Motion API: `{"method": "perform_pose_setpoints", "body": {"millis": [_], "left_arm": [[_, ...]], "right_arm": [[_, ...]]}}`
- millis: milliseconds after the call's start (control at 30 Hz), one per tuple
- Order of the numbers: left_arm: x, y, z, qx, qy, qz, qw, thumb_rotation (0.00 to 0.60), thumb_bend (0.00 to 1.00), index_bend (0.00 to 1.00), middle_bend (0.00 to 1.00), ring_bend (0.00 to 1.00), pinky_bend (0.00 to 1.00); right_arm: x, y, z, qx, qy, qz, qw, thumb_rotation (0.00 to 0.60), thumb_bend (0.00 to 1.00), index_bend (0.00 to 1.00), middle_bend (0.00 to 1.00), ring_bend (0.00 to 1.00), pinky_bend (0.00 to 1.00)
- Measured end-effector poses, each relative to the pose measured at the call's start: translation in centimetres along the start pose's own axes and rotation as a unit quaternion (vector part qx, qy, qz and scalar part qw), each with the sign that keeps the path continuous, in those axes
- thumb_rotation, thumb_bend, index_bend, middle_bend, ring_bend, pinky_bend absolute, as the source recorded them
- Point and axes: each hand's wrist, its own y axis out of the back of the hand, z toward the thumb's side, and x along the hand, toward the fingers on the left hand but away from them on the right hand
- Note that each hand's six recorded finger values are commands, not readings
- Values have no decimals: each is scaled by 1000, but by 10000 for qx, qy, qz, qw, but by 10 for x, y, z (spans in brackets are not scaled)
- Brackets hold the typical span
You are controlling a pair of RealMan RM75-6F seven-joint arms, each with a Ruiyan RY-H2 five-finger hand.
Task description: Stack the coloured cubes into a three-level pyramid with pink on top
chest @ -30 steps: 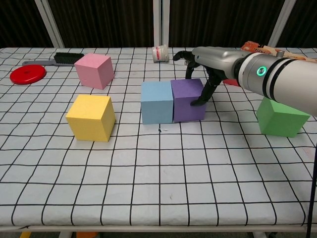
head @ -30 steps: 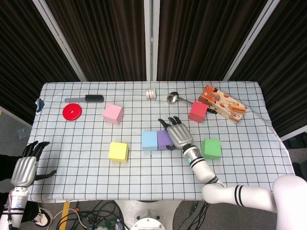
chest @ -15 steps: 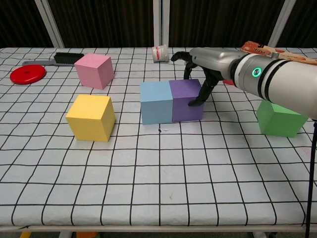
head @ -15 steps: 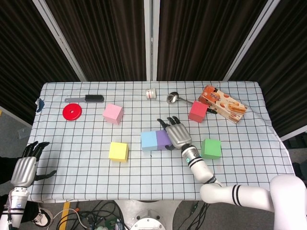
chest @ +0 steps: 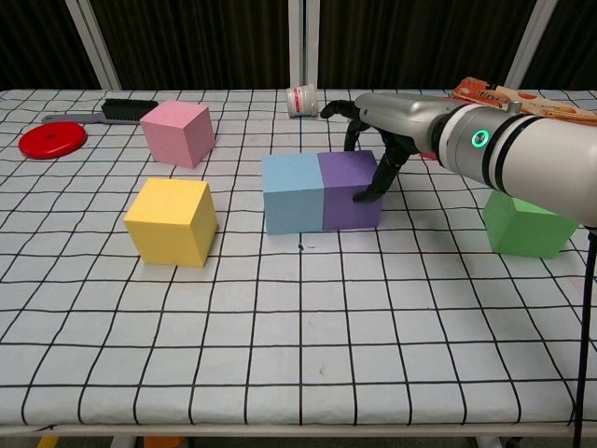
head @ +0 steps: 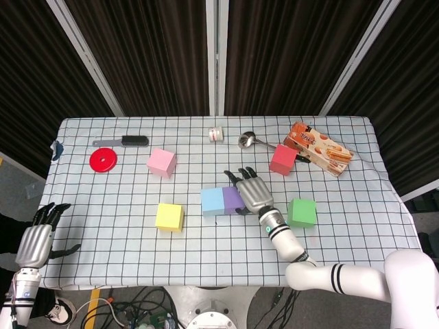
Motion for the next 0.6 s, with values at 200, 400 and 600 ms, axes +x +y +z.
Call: {"method": "perform_pose_setpoints", "body": {"millis": [200, 400, 600], "left_arm": [[0, 0, 0, -1, 7, -12, 10000, 600, 0, 142, 128, 0, 69], [0, -1, -1, -5, 19, -27, 10000, 600, 0, 142, 128, 0, 69], [0, -1, 0, -3, 11, -16, 10000, 600, 0, 142, 128, 0, 68]], "right_arm": [[1, 1, 0, -43, 41, 12, 10000, 600, 101, 0, 269, 12, 0], [1, 4, -2, -76, 38, -36, 10000, 600, 92, 0, 223, 1, 0], [2, 4, -2, -101, 45, -17, 9999, 600, 61, 0, 177, 0, 0]]}}
